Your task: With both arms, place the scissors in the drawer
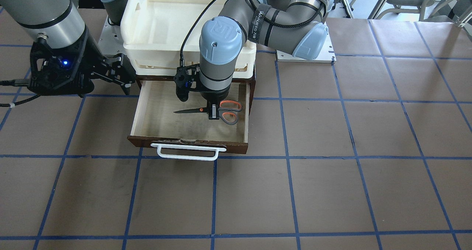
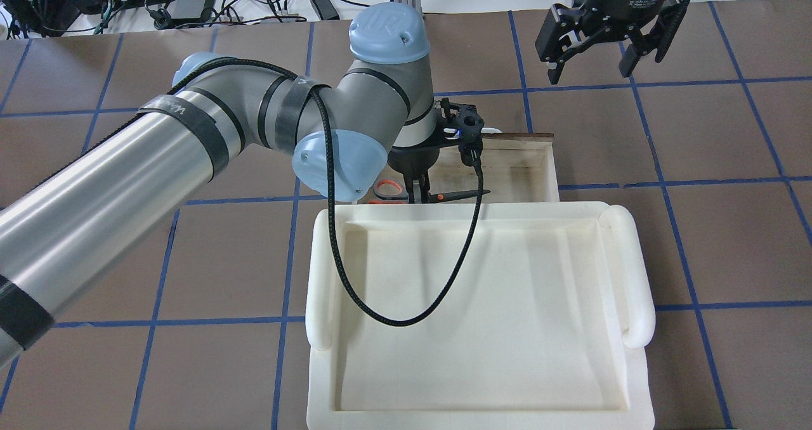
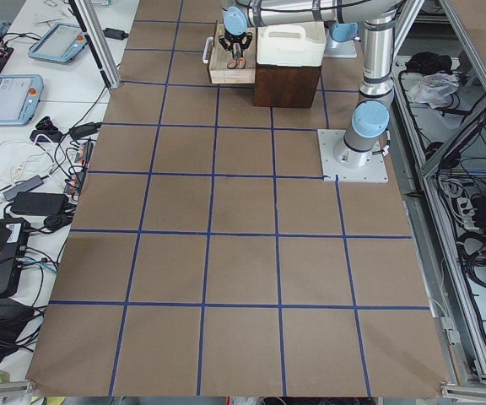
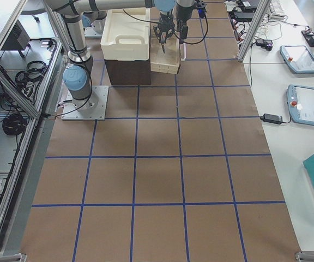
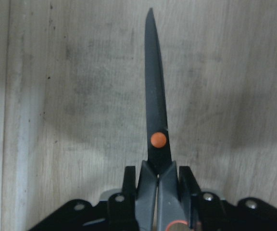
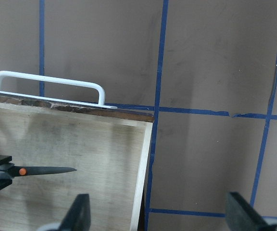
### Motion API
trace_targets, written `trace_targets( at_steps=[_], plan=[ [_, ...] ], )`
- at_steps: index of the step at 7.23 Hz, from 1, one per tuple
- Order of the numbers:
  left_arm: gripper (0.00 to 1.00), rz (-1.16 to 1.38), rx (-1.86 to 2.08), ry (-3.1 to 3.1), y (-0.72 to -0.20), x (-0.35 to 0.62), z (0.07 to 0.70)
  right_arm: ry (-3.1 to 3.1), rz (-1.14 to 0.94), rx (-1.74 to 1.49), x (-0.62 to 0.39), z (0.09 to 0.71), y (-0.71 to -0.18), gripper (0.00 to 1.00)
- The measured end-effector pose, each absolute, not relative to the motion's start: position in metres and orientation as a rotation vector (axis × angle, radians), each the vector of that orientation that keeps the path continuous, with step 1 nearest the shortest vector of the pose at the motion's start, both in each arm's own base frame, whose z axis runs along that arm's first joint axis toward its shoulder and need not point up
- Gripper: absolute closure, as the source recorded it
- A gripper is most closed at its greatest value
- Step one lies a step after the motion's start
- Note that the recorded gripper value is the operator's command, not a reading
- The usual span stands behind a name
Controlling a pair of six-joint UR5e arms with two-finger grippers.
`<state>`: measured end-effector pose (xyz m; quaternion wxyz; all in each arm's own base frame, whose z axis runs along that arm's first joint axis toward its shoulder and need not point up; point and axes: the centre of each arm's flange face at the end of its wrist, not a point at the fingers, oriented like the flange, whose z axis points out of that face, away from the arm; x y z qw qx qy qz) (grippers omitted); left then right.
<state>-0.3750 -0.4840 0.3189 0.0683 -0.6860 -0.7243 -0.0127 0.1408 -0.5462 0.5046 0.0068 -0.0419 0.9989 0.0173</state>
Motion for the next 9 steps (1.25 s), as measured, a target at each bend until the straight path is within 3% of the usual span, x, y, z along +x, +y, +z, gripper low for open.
trace_targets(
  at_steps=[4,5,7,9],
  plan=[
    [0.93,-0.054,-2.081,-2.165,-0.477,-0.385,0.313,3.121,0.066,-0.128,0.142,0.501,-0.544,0.0],
    [0.83,-0.055,-2.082,-2.163,-0.476,-0.386,0.313,3.123,0.072,-0.127,0.142,0.499,-0.544,0.0],
    [0.38,-0.057,-2.082,-2.164,-0.475,-0.386,0.313,3.121,0.074,-0.126,0.142,0.498,-0.544,0.0],
    [0.3,-0.059,-2.084,-2.165,-0.475,-0.387,0.313,3.12,0.077,-0.126,0.142,0.498,-0.543,0.0]
  ],
)
